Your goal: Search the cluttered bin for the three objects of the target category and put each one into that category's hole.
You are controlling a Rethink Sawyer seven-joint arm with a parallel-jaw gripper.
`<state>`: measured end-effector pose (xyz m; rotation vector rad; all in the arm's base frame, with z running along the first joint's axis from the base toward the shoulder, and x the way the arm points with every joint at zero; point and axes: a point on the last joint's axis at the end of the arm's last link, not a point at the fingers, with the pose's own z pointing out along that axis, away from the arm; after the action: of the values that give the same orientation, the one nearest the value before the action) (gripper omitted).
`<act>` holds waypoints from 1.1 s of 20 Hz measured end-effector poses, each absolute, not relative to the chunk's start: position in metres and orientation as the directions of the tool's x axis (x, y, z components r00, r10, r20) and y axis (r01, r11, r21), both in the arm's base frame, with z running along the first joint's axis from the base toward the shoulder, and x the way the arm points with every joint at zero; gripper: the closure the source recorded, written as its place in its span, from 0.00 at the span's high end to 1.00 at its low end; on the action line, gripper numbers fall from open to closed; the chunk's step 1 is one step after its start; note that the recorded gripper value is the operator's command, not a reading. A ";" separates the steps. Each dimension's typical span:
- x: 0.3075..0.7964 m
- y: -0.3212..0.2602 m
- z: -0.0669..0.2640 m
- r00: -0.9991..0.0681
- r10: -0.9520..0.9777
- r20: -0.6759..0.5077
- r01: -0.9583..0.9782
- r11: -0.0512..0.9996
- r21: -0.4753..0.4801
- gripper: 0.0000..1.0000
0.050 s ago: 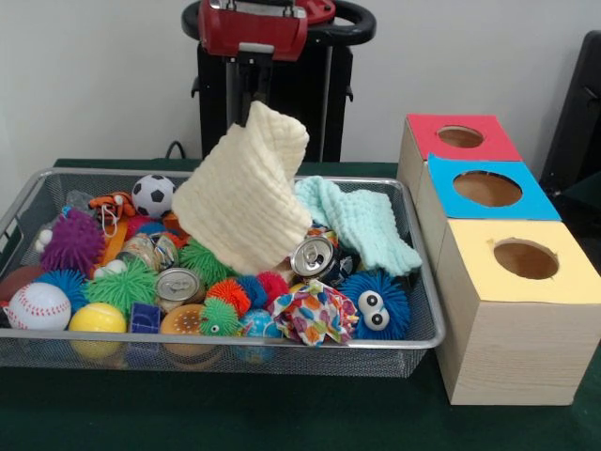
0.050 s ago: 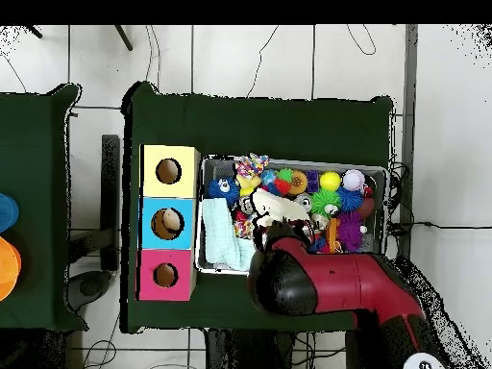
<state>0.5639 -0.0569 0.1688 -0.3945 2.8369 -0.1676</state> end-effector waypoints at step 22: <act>0.559 -0.063 0.167 -0.931 -0.271 -0.243 -0.241 0.960 -0.145 1.00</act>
<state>0.5589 -0.0628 0.1667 -0.3789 2.8482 -0.1640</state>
